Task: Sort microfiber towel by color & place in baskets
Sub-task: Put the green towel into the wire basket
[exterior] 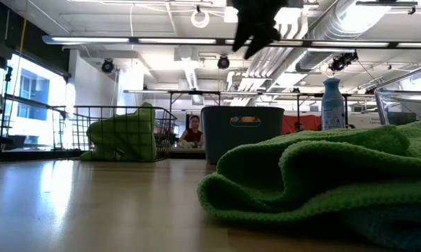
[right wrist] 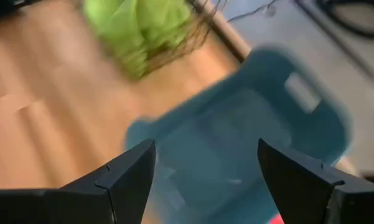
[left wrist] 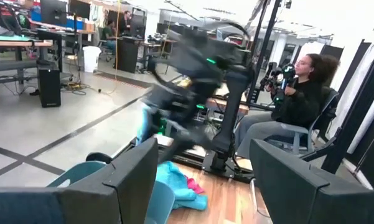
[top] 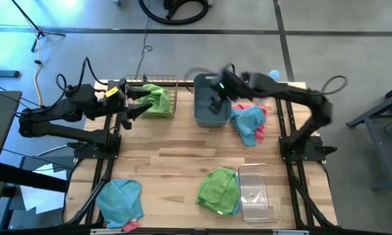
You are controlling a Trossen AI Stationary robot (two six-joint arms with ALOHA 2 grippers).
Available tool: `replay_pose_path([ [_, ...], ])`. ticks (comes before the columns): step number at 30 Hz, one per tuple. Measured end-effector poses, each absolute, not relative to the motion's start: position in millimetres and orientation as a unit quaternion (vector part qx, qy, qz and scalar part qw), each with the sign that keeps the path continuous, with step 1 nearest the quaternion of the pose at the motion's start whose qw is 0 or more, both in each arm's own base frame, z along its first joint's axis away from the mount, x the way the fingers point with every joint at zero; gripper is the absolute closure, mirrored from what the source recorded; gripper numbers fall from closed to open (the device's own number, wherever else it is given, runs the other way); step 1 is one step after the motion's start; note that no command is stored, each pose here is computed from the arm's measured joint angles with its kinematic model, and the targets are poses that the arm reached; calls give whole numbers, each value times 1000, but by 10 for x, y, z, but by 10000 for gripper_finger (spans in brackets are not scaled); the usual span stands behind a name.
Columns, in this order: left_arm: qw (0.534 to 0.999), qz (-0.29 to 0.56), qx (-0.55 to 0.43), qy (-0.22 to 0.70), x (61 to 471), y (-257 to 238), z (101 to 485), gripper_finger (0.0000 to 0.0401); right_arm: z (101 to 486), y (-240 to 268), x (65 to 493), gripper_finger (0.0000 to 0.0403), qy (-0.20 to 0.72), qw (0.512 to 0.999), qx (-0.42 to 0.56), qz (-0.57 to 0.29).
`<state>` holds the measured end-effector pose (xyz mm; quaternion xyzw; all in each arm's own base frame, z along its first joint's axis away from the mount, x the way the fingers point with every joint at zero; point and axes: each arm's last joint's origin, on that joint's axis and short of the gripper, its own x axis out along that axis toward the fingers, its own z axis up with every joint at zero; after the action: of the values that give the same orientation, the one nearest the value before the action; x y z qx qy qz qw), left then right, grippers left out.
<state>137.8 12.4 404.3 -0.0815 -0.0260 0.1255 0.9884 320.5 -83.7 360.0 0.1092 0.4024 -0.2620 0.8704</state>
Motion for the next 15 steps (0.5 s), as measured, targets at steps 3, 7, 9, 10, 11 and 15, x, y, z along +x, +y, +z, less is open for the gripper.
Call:
replay_pose_path([
  [3,988,126,-81,-24,1394,125,4037,160,3479,-529,2923,126,381,878,151,-247],
  [7,988,132,-81,-20,1418,129,4026,160,3403,-145,2633,126,358,889,226,-176],
  [9,988,133,-81,-18,1430,130,4021,160,3399,29,2561,126,345,892,261,-133],
  [10,988,134,-81,-17,1431,131,4019,160,3398,113,2544,126,341,892,273,-114],
  [11,988,134,-81,-17,1437,131,4018,160,3396,193,2541,126,340,893,279,-99],
  [15,984,158,-80,-11,1471,146,4001,160,3383,502,2648,126,326,909,259,-35],
])
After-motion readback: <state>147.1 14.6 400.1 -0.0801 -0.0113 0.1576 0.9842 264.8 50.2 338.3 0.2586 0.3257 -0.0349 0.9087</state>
